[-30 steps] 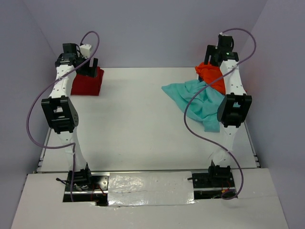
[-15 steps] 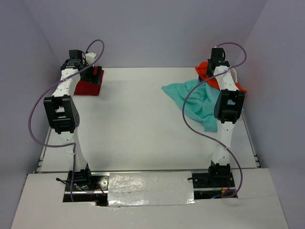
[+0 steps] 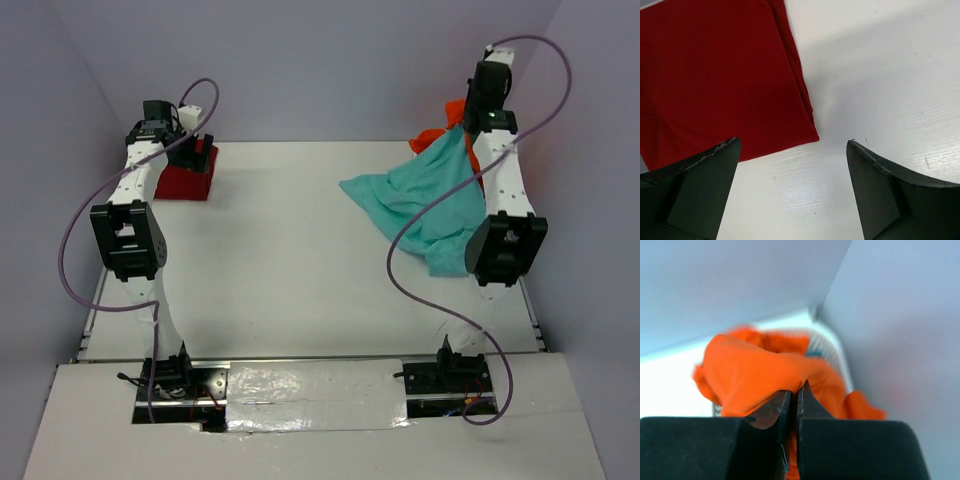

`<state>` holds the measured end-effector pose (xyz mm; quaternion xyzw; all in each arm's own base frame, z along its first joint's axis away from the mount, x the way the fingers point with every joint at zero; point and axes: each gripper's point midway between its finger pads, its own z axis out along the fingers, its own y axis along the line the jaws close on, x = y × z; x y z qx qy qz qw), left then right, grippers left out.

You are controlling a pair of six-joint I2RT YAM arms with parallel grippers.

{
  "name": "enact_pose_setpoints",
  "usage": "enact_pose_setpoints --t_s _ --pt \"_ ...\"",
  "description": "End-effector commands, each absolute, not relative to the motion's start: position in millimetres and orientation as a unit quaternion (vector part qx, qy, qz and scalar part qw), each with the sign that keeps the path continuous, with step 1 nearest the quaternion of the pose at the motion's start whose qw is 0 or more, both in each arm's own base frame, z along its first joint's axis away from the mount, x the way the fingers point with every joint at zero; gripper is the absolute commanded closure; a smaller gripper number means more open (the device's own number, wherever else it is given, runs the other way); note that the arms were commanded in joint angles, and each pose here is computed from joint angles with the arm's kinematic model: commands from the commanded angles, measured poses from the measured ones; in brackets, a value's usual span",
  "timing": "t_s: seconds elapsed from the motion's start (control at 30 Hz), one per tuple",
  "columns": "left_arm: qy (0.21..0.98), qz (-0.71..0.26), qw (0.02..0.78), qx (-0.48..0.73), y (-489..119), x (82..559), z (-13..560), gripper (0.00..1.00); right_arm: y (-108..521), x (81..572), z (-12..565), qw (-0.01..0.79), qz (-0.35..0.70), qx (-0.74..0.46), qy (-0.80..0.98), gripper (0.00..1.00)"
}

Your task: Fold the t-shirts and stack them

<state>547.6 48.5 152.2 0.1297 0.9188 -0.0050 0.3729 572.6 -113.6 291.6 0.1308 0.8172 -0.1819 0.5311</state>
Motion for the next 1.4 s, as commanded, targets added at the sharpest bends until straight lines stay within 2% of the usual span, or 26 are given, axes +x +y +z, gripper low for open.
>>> enact_pose_setpoints --t_s 0.0,0.1,0.17,0.23,0.37,0.4,0.43,0.47,0.5,0.53,0.57,0.6,0.67,0.77,0.8,0.83,0.87,0.9,0.97,1.07,1.13,1.17,1.27,1.3,1.37 --pt "0.894 -0.014 0.426 0.137 34.9 559.9 203.5 0.01 -119.1 533.8 434.0 0.66 -0.194 0.153 0.709 1.0" --pt "0.892 -0.024 0.429 0.141 27.6 561.7 209.8 0.01 -126.8 519.3 481.0 0.701 -0.21 0.153 0.665 0.99" --pt "0.89 -0.026 0.432 0.145 23.5 562.4 214.0 0.01 -115.4 526.7 482.8 0.706 -0.156 0.118 0.681 0.98" --pt "0.876 -0.051 0.437 0.196 -4.9 561.0 219.6 0.05 -99.2 531.2 491.7 0.708 -0.111 0.101 0.69 1.0" --pt "0.807 -0.156 0.455 0.344 -145.9 546.5 234.5 0.06 -59.0 522.8 449.0 0.66 0.004 0.124 0.741 1.0" --pt "0.776 -0.194 0.463 0.383 -202.0 537.7 247.5 0.05 -57.8 518.1 409.8 0.628 0.013 0.14 0.766 1.0" --pt "0.785 -0.217 0.435 0.385 -224.8 538.1 222.0 0.04 -55.7 521.8 392.0 0.62 0.021 0.144 0.771 1.0" --pt "0.782 -0.23 0.427 0.391 -244.2 536.0 217.4 0.04 -55.0 523.7 367.6 0.599 0.024 0.149 0.786 0.95" --pt "0.774 -0.244 0.428 0.397 -267.1 531.9 221.4 0.04 -57.5 540.0 319.6 0.555 0.025 0.155 0.817 0.49" --pt "0.776 -0.266 0.42 0.388 -278.9 529.2 215.8 0.04 -60.3 550.2 298.8 0.527 0.026 0.153 0.836 0.3" --pt "0.778 -0.276 0.411 0.387 -284.6 527.5 206.4 0.03 -64.8 538.4 250.2 0.435 0.017 0.165 0.885 0.15" --pt "0.783 -0.284 0.398 0.385 -288.9 522.2 196.4 0.03 -88.2 564.2 234.8 0.414 0.002 0.193 0.89 0.01" --pt "0.787 -0.289 0.393 0.377 -287.6 517.8 195.1 0.03 -96.9 543.2 214.5 0.342 -0.008 0.221 0.913 0.0" --pt "0.803 -0.269 0.375 0.377 -268.8 506.2 184.6 0.03 -79.7 530.8 248.0 0.365 -0.051 0.199 0.908 0.0" --pt "0.808 -0.265 0.377 0.367 -256.4 507.7 187.0 0.03 -70.6 495.9 252.0 0.355 -0.081 0.186 0.913 0.0" --pt "0.806 -0.263 0.389 0.36 -247.6 504.2 203.3 0.03 -44.0 487.4 252.2 0.373 -0.084 0.148 0.912 0.0" --pt "0.815 -0.263 0.387 0.342 -229.8 505.8 200.3 0.02 -39.8 470.2 268.5 0.435 -0.075 0.153 0.884 0.0" --pt "0.819 -0.26 0.39 0.33 -219.6 506.3 204.6 0.02 -23.4 462.1 277.3 0.459 -0.056 0.148 0.874 0.0" --pt "0.829 -0.244 0.396 0.311 -197.7 505.3 217.3 0.03 3.8 440.8 277.8 0.464 -0.023 0.138 0.875 0.0" --pt "0.851 -0.219 0.385 0.282 -158.3 494.6 218.9 0.03 44.6 377.0 241.4 0.425 -0.021 0.1 0.899 0.0" --pt "0.847 -0.211 0.405 0.272 -145.0 487.2 234.3 0.03 70.2 354.5 212.4 0.393 0.019 0.105 0.913 0.0" --pt "0.855 -0.208 0.396 0.261 -135.1 482.6 222.7 0.03 78.0 331.1 174.3 0.358 0.036 0.143 0.922 0.0" --pt "0.853 -0.199 0.41 0.255 -124.9 477.2 233.6 0.03 70.3 314.9 123.1 0.361 0.042 0.231 0.903 0.0" --pt "0.852 -0.199 0.409 0.257 -124.2 473.0 236.5 0.03 68.6 326.6 124.0 0.388 0.054 0.246 0.886 0.0" --pt "0.851 -0.201 0.41 0.26 -123.9 469.2 238.5 0.03 56.7 332.9 101.5 0.372 0.05 0.264 0.889 0.0"
